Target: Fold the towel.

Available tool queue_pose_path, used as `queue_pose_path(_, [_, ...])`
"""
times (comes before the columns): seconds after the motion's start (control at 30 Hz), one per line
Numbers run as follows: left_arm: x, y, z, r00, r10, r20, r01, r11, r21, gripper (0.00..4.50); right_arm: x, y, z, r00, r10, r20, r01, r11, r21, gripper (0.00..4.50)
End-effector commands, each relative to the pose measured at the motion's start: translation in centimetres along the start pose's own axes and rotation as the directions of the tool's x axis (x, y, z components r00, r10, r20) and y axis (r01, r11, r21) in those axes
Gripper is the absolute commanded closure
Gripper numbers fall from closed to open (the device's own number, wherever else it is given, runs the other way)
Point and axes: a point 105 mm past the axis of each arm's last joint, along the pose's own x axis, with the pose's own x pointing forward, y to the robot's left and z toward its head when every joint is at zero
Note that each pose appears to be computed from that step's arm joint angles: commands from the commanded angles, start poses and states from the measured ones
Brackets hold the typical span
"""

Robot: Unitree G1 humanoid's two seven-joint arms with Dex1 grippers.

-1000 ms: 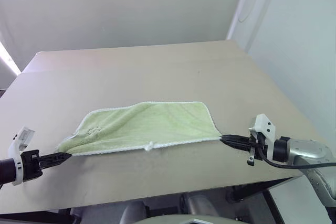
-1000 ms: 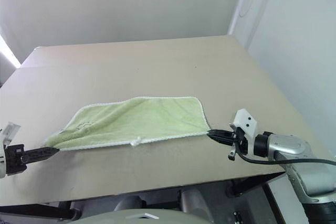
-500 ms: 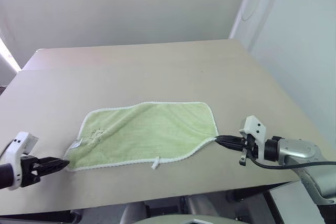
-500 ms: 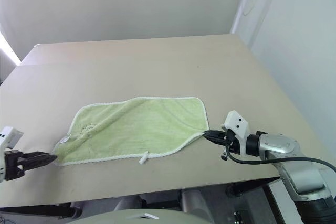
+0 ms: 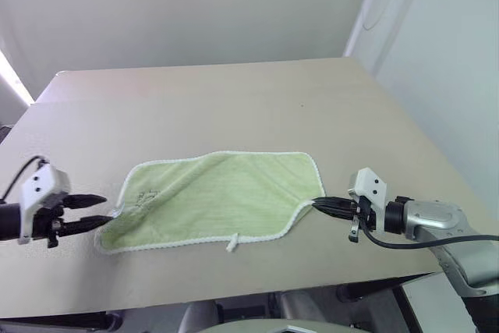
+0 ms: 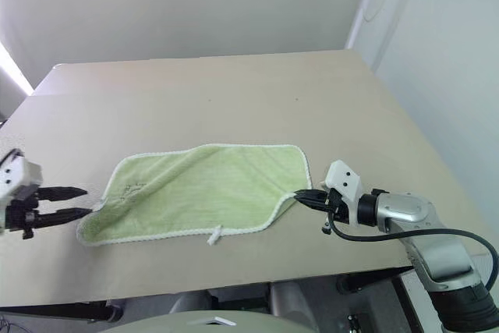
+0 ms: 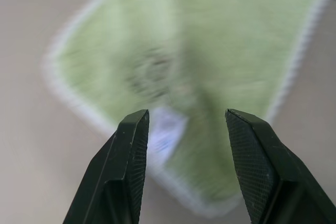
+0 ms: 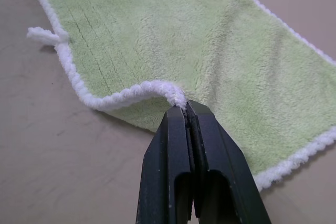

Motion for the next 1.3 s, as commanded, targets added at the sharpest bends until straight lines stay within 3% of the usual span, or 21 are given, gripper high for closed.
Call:
queue_pose_path(0.03, [0.5, -1.4, -1.2, 0.995, -0.080, -0.067, 0.080, 0.997, -0.006, 2.06, -0.1, 0.0, 1.1, 0.999, -0.004, 0.034, 0.005, 0.999, -0.042, 4.50])
queue_pose_path(0.17, [1.0, -1.8, -3.2, 0.988, -0.094, -0.125, 0.092, 0.996, -0.021, 2.06, -0.2, -0.1, 1.2, 0.999, -0.017, 0.034, 0.018, 0.999, -0.046, 4.50])
queue_pose_path(0.37, [2.0, 1.4, -3.5, 0.995, 0.013, -0.102, -0.015, 1.000, -0.024, 2.06, 0.0, -0.1, 1.2, 0.999, -0.020, 0.030, 0.022, 0.999, -0.048, 4.50])
queue_pose_path(0.63, [2.0, 0.2, -5.6, 0.976, -0.102, -0.194, 0.098, 0.995, -0.029, 2.06, -0.4, -0.3, 0.8, 1.000, -0.026, 0.007, 0.026, 0.998, -0.054, 4.50])
queue_pose_path(0.77, [1.2, 0.7, -5.2, 0.980, -0.092, -0.177, 0.084, 0.995, -0.055, 2.06, -0.4, -0.2, 0.8, 1.000, -0.026, 0.006, 0.026, 0.998, -0.054, 4.50])
queue_pose_path(0.97, [1.1, 0.3, -7.3, 0.954, -0.130, -0.270, 0.128, 0.991, -0.028, 2.06, -0.2, -0.3, 0.7, 1.000, -0.025, -0.003, 0.025, 0.998, -0.060, 4.50])
queue_pose_path(1.13, [1.9, 0.7, -7.6, 0.958, -0.134, -0.256, 0.130, 0.991, -0.030, 2.06, -0.2, -0.4, 0.7, 1.000, -0.027, -0.011, 0.026, 0.997, -0.069, 4.50])
queue_pose_path(1.3, [1.8, 1.0, -7.6, 0.957, -0.158, -0.242, 0.151, 0.987, -0.050, 3.65, -0.4, -0.5, 0.9, 0.999, -0.032, -0.016, 0.031, 0.997, -0.077, 4.50])
